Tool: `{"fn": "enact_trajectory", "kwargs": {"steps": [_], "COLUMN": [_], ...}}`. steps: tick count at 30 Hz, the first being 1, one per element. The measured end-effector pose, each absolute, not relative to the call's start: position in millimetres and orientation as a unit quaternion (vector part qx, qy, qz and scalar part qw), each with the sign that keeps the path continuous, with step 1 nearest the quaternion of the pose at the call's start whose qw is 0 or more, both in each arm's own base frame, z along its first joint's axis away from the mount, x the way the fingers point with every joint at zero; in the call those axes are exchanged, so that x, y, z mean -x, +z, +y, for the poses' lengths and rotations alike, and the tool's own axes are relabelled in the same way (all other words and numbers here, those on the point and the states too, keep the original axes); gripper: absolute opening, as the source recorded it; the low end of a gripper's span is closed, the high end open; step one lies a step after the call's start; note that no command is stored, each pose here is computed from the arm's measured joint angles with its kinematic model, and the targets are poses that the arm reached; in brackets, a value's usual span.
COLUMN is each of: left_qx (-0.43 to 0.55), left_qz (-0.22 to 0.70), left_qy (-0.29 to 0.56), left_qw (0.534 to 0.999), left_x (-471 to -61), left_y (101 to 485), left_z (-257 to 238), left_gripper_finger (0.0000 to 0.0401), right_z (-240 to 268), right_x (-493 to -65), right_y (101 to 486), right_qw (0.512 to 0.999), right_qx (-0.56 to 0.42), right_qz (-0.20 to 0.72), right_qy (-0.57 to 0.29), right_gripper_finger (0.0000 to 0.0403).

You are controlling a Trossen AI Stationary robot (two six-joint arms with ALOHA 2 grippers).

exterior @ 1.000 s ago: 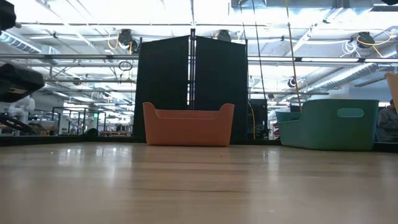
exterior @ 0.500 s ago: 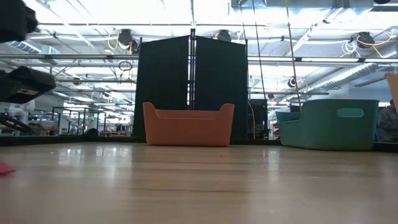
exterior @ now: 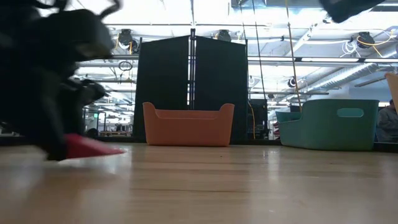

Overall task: Sort blocks by size
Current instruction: Put the red triangular block into the yellow bin

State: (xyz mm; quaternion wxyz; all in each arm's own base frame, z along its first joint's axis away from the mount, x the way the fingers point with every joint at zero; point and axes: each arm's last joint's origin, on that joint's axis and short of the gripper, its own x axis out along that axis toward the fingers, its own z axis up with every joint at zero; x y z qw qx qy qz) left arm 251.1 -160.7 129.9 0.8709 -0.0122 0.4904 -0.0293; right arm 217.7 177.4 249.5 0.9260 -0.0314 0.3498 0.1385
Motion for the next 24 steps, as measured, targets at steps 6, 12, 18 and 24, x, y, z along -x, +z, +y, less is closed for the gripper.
{"fn": "enact_trajectory", "kwargs": {"steps": [6, 12, 18, 24], "left_qx": [0.069, 0.121, 0.154, 0.169], "left_qz": [0.441, 0.367, 0.313, 0.293], "left_qy": [-0.072, -0.136, -0.164, -0.157], "left_qw": [0.892, 0.912, 0.923, 0.928], "left_x": [-278.8, -302.1, -316.6, -323.5], "left_y": [139.0, 153.1, 163.8, 167.3], "left_z": [-141.1, -124.0, -105.7, -89.1], "left_gripper_finger": [0.0119, 0.0120, 0.0120, 0.0121], "right_z": [182.2, 179.4, 177.6, 172.0], "right_x": [-245.3, -262.6, -278.3, -294.3], "right_y": [220.5, 198.1, 184.8, 179.8], "right_qw": [0.923, 0.909, 0.902, 0.899], "right_qx": [0.134, 0.231, 0.278, 0.326], "right_qz": [0.339, 0.337, 0.320, 0.288], "right_qy": [0.125, 0.082, 0.074, 0.050], "right_gripper_finger": [0.0166, 0.0166, 0.0166, 0.0166]}}
